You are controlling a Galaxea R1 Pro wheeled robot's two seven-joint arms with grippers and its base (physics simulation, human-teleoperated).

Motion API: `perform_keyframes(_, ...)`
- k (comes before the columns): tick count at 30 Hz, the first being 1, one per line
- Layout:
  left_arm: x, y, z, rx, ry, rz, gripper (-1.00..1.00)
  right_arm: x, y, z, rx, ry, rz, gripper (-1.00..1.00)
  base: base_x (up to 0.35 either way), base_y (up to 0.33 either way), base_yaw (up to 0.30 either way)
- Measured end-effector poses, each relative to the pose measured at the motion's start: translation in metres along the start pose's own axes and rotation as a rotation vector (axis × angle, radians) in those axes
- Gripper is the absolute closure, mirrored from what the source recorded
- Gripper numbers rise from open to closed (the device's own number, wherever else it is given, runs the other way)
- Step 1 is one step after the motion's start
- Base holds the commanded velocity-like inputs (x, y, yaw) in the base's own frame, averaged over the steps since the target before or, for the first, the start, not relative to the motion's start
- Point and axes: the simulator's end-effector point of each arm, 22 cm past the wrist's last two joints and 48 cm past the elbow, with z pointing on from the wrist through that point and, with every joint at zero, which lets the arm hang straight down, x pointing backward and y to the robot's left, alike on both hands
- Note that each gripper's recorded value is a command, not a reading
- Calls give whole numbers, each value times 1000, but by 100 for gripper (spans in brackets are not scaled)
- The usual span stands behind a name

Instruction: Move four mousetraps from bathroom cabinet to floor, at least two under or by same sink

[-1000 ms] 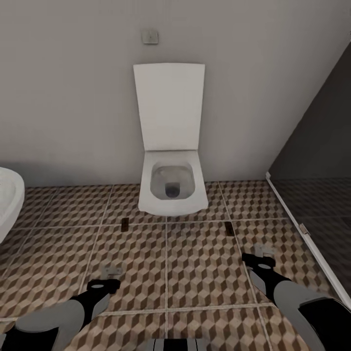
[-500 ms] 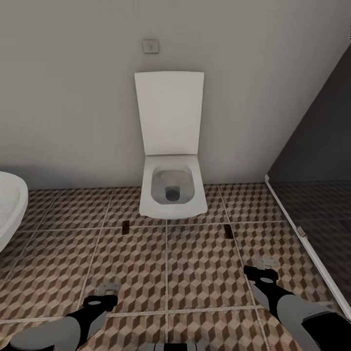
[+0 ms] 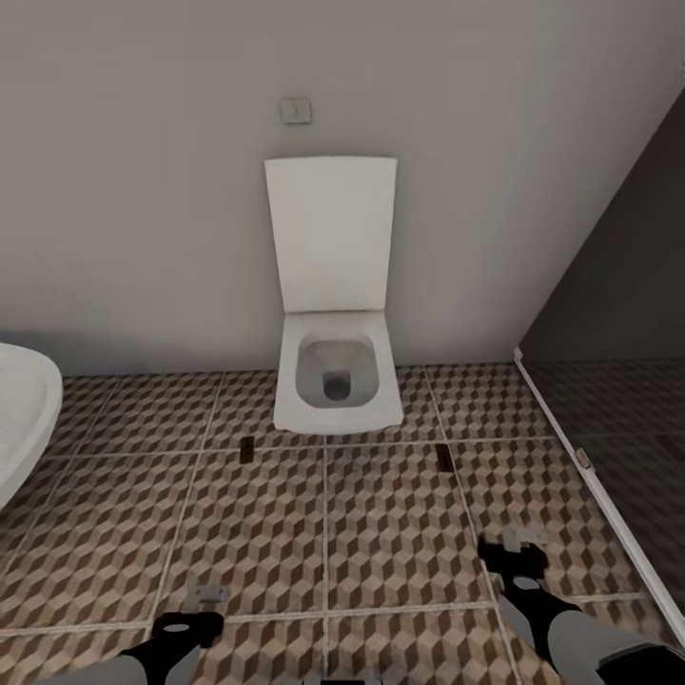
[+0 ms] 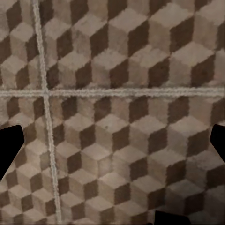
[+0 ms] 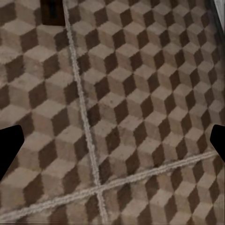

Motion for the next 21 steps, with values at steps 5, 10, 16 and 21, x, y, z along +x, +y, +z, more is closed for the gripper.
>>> perform_keyframes(5, 11, 4, -12, -1, 14, 4, -100, 5, -4, -14, -3, -9, -4, -100, 0, 0, -45)
perform_keyframes(10, 21, 7, -23, -1, 28, 8, -100, 10, -8, -27, -5, -8, -9, -100, 0, 0, -57)
perform_keyframes(16, 35, 11, -38, -1, 47, 12, -100, 23, -13, -44, -10, 8, -24, -100, 0, 0, -55)
perform_keyframes(21, 44, 15, -50, -2, 60, 16, -100, 32, -18, -59, -14, 11, -32, -100, 0, 0, -22)
